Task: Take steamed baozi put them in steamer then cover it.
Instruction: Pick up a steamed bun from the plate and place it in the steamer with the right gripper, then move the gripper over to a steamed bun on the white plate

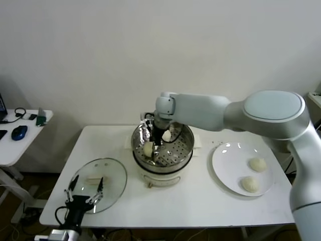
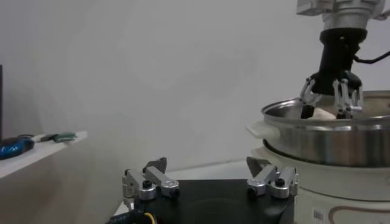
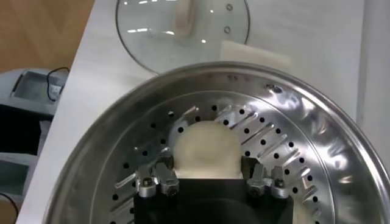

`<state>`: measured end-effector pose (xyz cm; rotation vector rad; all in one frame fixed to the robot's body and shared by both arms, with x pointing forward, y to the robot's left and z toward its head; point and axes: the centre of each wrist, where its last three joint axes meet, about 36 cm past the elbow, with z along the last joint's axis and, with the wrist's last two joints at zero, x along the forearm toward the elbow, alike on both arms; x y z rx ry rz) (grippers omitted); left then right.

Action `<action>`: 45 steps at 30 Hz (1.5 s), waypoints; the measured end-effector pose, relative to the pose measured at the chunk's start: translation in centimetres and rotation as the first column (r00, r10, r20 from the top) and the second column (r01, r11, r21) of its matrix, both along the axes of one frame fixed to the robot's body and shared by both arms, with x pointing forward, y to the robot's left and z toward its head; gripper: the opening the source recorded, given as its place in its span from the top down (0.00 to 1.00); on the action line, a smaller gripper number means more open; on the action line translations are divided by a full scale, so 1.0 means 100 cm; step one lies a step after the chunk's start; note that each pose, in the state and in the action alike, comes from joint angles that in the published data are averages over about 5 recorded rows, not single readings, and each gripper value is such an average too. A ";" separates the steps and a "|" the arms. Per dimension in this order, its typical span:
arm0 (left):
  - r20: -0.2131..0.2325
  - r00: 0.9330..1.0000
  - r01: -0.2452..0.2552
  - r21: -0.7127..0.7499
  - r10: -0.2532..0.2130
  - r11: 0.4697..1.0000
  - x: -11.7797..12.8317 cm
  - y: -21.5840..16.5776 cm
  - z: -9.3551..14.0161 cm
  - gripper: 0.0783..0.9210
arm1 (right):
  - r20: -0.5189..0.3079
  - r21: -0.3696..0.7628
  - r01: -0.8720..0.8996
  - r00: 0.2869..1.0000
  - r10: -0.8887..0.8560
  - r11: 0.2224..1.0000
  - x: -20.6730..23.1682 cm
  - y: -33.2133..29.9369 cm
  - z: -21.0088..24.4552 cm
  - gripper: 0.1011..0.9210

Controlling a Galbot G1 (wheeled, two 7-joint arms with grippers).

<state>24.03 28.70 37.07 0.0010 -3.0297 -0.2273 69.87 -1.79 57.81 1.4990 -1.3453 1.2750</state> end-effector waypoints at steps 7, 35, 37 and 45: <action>-0.011 1.000 -0.002 -0.001 0.002 1.000 -0.002 0.002 -0.005 0.12 | 0.011 -0.001 0.005 1.000 -0.005 1.000 0.003 0.000 -0.005 0.25; -0.018 1.000 -0.008 0.001 0.008 1.000 -0.003 0.004 -0.005 0.12 | 0.048 -0.036 -0.019 0.999 0.021 0.999 -0.006 -0.120 0.096 0.12; -0.020 1.000 -0.006 -0.001 0.006 1.000 -0.003 0.003 -0.005 0.12 | 0.049 -0.051 -0.008 0.999 0.011 0.999 -0.012 -0.148 0.098 0.12; -0.019 1.000 -0.007 0.004 0.007 1.000 0.000 0.001 -0.004 0.12 | 0.051 -0.098 0.066 0.997 -0.062 0.993 -0.041 -0.256 0.077 0.12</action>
